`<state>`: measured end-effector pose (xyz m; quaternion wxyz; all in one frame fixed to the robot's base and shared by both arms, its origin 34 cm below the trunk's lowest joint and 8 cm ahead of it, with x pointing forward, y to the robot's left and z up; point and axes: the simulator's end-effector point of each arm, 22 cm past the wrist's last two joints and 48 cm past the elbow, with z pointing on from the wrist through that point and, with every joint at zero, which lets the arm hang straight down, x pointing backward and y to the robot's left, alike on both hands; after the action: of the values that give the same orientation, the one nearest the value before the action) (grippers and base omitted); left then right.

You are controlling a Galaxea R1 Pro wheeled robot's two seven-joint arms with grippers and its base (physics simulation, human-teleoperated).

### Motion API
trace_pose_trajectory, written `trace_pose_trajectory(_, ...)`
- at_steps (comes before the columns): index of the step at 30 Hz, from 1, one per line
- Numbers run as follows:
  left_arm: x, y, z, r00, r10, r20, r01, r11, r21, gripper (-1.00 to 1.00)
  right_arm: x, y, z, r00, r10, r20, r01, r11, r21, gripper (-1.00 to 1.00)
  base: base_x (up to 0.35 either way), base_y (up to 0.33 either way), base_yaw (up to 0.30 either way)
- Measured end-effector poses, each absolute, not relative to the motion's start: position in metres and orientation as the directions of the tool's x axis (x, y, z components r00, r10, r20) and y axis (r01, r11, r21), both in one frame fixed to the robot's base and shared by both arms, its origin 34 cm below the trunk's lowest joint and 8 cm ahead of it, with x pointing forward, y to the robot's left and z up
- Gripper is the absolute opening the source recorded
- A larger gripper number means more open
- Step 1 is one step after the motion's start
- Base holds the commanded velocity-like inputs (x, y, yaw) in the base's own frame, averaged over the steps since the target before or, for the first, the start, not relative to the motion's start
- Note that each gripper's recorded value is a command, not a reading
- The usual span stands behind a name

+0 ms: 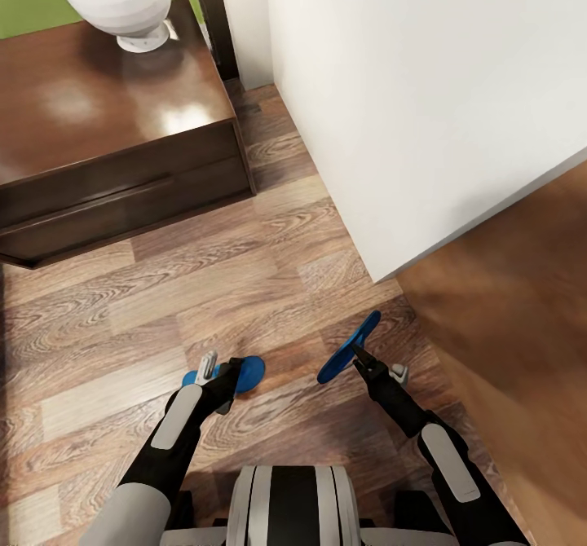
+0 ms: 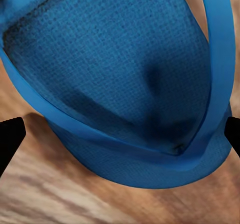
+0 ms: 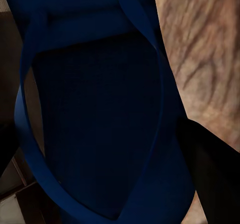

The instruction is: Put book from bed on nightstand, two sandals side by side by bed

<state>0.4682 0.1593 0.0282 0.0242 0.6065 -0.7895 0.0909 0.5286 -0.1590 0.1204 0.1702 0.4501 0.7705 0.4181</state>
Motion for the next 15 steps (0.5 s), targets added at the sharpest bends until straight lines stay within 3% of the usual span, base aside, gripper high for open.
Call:
trace_pose_trajectory(7, 0.4685, 0.1594, 0.0282, -0.263, -0.953, 0.148, -0.962, 0.247, -0.116, 1.00, 0.5288, -0.1591, 0.1204, -0.537, 0.836, 0.114, 0.551, 0.245, 0.798, -1.00, 0.000, 0.000, 0.000)
trace_pose_trajectory(8, 0.4685, 0.1594, 0.0282, -0.263, -0.953, 0.148, -0.962, 0.247, -0.115, -1.00, 0.5286, -0.1591, 0.1204, -0.537, 0.836, 0.114, 0.551, 0.246, 0.797, -1.00, 0.000, 0.000, 0.000)
trace_pose_trajectory(15, 0.4686, 0.1591, 0.0283, -0.260, -0.954, 0.149, -0.963, 0.244, -0.115, -1.00, 0.5284, -0.1590, 0.1204, -0.537, 0.836, 0.114, 0.551, 0.245, 0.797, -1.00, 0.000, 0.000, 0.000)
